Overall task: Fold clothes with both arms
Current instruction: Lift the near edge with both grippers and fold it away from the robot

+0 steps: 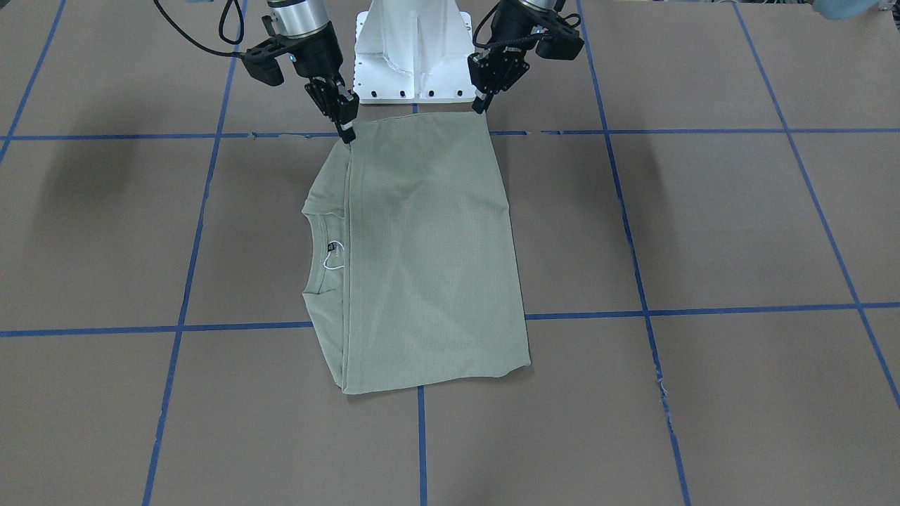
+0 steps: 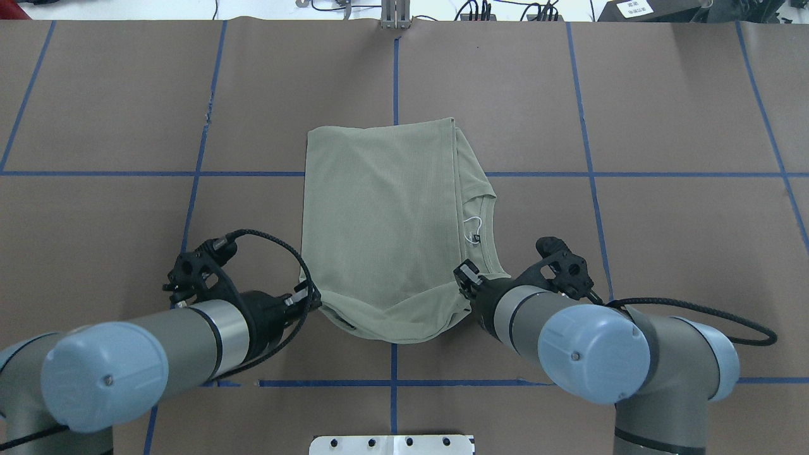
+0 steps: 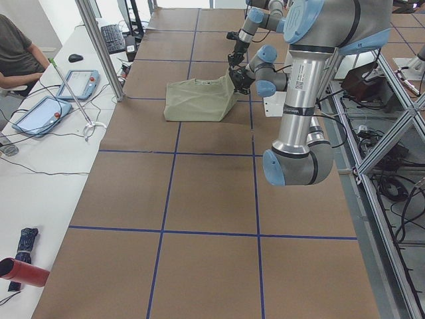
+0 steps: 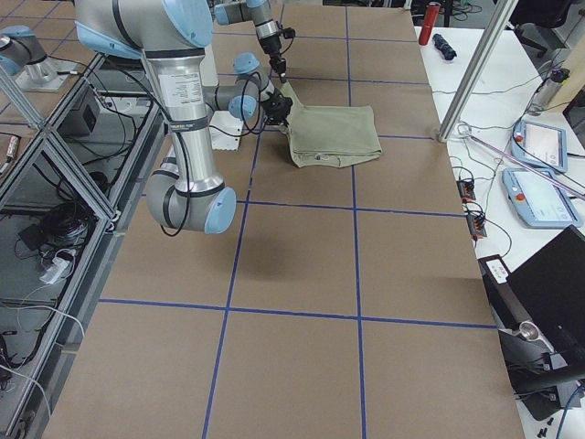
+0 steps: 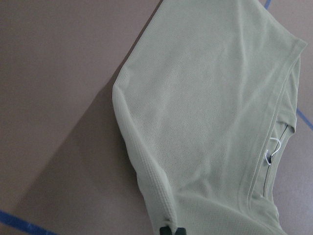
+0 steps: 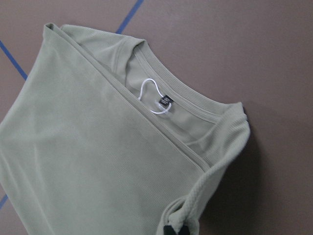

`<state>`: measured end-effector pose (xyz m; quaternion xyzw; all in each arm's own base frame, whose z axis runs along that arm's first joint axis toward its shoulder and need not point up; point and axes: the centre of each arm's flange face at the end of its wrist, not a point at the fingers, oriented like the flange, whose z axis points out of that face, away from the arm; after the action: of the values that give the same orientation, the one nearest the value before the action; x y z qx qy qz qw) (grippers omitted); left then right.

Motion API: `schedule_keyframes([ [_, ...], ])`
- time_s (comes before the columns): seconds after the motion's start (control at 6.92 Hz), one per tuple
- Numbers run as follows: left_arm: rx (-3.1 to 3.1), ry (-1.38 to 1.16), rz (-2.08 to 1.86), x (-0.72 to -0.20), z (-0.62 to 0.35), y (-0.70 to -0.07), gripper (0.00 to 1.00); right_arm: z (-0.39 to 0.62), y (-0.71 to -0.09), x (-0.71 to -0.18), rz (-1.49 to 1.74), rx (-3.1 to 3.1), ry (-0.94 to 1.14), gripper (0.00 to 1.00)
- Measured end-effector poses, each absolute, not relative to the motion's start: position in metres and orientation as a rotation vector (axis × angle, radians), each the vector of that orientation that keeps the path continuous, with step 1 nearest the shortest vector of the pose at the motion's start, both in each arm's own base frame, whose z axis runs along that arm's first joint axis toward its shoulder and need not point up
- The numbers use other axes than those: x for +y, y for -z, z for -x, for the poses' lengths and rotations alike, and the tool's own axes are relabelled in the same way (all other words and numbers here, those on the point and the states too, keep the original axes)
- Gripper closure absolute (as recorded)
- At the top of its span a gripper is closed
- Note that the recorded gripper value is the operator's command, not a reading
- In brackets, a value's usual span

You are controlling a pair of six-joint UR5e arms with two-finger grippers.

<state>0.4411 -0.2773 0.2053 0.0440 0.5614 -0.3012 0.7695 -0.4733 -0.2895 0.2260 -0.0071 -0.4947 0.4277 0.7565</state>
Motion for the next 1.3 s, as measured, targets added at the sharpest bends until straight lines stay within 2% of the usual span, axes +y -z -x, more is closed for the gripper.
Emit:
schedule_keyframes([
  [0.58,1.124,0.687,-0.275,-0.413,-0.453,-0.23,1.0,0.492,-0.233,-0.424,-0.094,-0.981,-0.935,1.0],
  [1.3,1.084,0.693,-0.354,-0.481,-0.473,-0.259,1.0,0.524,-0.253,-0.533,-0.076,-0.967,-0.965,1.0],
])
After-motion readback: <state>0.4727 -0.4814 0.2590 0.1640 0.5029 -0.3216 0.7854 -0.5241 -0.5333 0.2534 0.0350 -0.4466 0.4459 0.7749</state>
